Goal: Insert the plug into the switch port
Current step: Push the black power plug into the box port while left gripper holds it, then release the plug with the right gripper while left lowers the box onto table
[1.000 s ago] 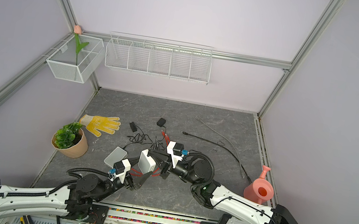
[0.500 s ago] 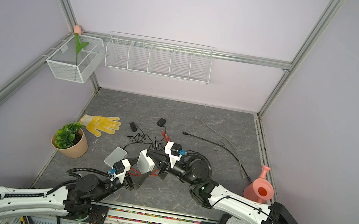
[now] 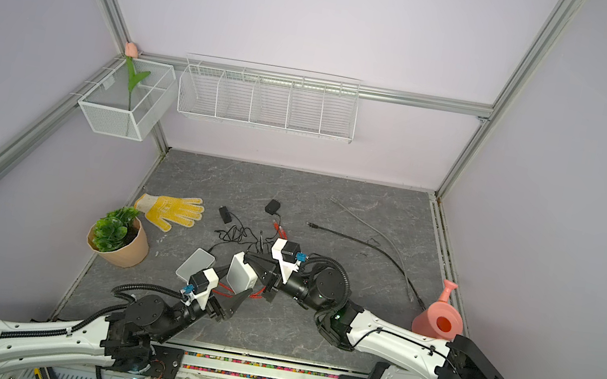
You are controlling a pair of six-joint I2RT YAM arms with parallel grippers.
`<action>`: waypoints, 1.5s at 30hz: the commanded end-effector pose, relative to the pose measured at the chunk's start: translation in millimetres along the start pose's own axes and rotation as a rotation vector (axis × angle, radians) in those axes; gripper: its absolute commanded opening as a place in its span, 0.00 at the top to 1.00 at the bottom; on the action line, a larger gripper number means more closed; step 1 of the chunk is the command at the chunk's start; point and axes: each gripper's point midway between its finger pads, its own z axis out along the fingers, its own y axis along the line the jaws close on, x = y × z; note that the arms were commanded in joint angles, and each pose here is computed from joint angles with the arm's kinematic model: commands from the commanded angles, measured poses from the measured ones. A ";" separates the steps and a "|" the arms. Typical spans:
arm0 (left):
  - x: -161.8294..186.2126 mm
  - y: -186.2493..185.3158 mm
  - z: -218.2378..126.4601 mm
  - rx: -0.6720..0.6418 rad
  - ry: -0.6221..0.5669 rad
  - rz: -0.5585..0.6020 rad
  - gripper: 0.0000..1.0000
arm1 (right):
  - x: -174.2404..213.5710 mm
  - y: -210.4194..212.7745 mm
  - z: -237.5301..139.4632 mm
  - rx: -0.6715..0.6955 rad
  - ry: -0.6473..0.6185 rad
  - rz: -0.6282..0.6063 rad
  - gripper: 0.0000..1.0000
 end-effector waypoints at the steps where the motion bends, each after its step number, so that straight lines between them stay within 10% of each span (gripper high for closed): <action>1: -82.5 10.7 -6.3 -0.027 -0.228 -0.104 1.00 | 81.8 3.6 -1.4 -0.012 0.274 0.048 0.94; 8: -74.5 22.7 -3.6 -0.104 -0.199 -0.123 1.00 | 71.4 -2.1 -7.0 0.040 0.279 0.016 0.91; 14: -57.2 34.4 12.7 -0.169 -0.117 -0.132 1.00 | 56.6 -12.5 -35.6 0.138 0.365 0.000 0.51; 22: 18.6 54.6 90.7 -0.236 0.282 -0.235 1.00 | 11.8 -74.2 -122.8 0.560 0.423 -0.028 0.34; 31: 105.7 39.3 169.1 -0.183 0.636 -0.377 1.00 | 30.2 -194.6 -176.6 0.845 0.624 0.151 0.37; 45: 231.3 -0.1 211.3 -0.077 1.026 -0.519 1.00 | 73.3 -291.7 -156.0 0.760 0.878 0.221 0.41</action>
